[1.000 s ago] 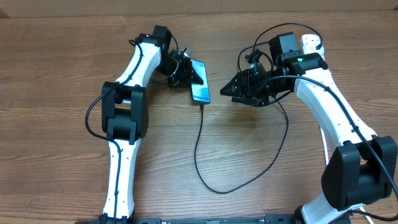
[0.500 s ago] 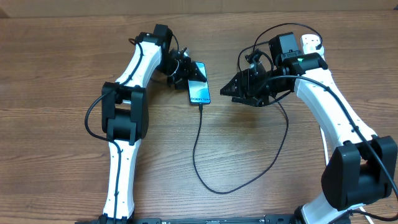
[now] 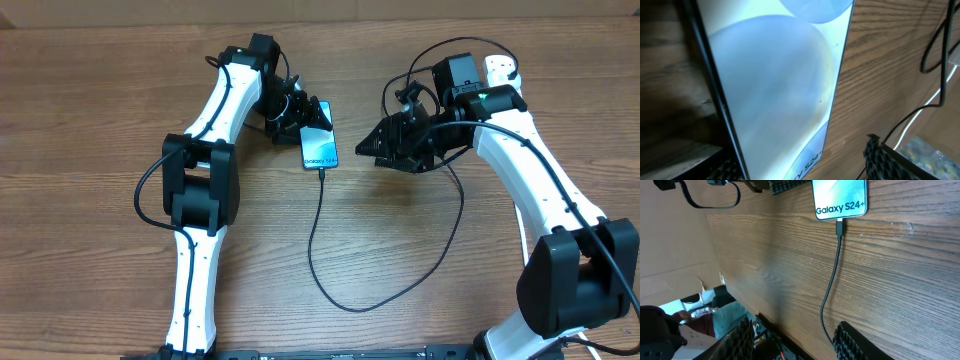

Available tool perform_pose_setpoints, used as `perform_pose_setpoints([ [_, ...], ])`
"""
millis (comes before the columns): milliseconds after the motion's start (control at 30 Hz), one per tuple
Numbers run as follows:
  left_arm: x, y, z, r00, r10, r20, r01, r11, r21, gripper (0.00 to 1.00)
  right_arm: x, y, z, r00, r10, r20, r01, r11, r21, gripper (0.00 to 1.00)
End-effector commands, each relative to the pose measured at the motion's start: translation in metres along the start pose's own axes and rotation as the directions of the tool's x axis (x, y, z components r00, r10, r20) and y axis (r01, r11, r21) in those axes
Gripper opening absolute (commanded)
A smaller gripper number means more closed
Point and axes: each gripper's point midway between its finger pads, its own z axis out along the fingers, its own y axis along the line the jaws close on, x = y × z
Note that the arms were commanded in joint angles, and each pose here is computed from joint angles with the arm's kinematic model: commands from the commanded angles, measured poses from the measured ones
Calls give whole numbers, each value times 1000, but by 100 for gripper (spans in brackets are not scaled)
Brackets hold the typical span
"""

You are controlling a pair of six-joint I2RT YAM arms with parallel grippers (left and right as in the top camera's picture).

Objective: Plug charger to phone and switch on socket
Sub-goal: 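Lay the phone flat on the table, open the left gripper, lift away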

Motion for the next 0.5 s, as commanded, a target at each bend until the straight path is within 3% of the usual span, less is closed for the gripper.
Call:
perform_pose_setpoints([
  [0, -6, 62, 10, 997, -77, 14, 79, 979, -191, 73, -6, 5, -4, 1000, -25, 19, 25, 1000, 0, 52],
  [467, -11, 82, -25, 990, -131, 49, 138, 974, -180, 72, -9, -12, -5, 999, -14, 42, 10, 995, 96, 59],
])
